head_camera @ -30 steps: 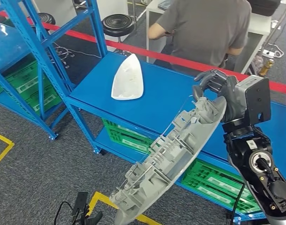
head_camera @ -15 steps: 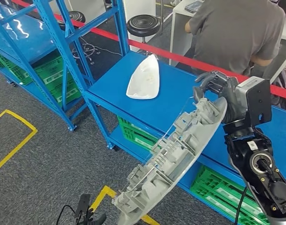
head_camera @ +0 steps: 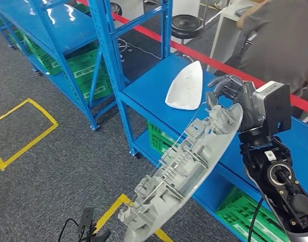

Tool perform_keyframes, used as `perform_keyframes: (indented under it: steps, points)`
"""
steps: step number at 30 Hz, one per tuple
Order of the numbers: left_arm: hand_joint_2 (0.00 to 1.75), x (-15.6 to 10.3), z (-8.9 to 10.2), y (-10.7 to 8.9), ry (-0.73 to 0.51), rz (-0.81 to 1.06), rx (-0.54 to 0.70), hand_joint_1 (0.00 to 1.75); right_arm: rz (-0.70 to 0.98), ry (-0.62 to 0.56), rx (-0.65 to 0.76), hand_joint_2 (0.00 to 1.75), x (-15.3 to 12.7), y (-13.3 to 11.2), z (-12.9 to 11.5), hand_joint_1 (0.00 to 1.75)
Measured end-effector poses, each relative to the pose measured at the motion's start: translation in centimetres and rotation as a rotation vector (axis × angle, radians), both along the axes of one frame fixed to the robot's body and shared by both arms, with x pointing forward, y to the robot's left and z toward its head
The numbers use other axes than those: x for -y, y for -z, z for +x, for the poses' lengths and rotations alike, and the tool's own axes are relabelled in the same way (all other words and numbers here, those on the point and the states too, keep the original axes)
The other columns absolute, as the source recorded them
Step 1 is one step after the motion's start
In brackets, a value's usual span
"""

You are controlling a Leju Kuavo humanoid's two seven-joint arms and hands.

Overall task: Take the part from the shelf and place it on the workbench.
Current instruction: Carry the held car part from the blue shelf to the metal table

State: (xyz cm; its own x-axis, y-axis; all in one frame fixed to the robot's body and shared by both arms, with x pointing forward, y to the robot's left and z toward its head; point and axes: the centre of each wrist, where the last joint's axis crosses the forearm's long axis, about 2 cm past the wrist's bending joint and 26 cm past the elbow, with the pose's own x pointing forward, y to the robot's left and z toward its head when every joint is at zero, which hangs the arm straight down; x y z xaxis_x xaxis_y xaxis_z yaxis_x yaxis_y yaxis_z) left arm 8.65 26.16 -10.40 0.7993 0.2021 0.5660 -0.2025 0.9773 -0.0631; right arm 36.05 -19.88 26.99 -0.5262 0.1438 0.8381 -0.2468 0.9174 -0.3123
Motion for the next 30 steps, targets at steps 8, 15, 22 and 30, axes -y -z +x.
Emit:
perform_keyframes:
  steps: [8, 15, 22, 30]
  points:
    - [1.75, -0.01, 0.00, 0.00, -0.001, 0.000, 0.000, 0.00, -0.007, -0.004, -0.008, 1.75, -0.02, 0.16, -0.22, 1.75]
    - [1.75, -0.14, -0.36, 0.08, 0.000, 0.003, -0.007, 0.00, -0.013, -0.013, 0.001, 1.75, -0.12, -0.14, -0.34, 1.75]
    - [1.75, -0.38, -0.13, 0.05, 0.000, 0.005, -0.003, 0.00, -0.015, -0.021, 0.002, 1.75, -0.16, 0.01, -0.50, 1.75]
    - [1.75, -0.55, -0.15, 0.06, 0.003, 0.008, -0.003, 0.00, -0.010, -0.024, 0.016, 1.75, -0.06, -0.12, -0.53, 1.75]
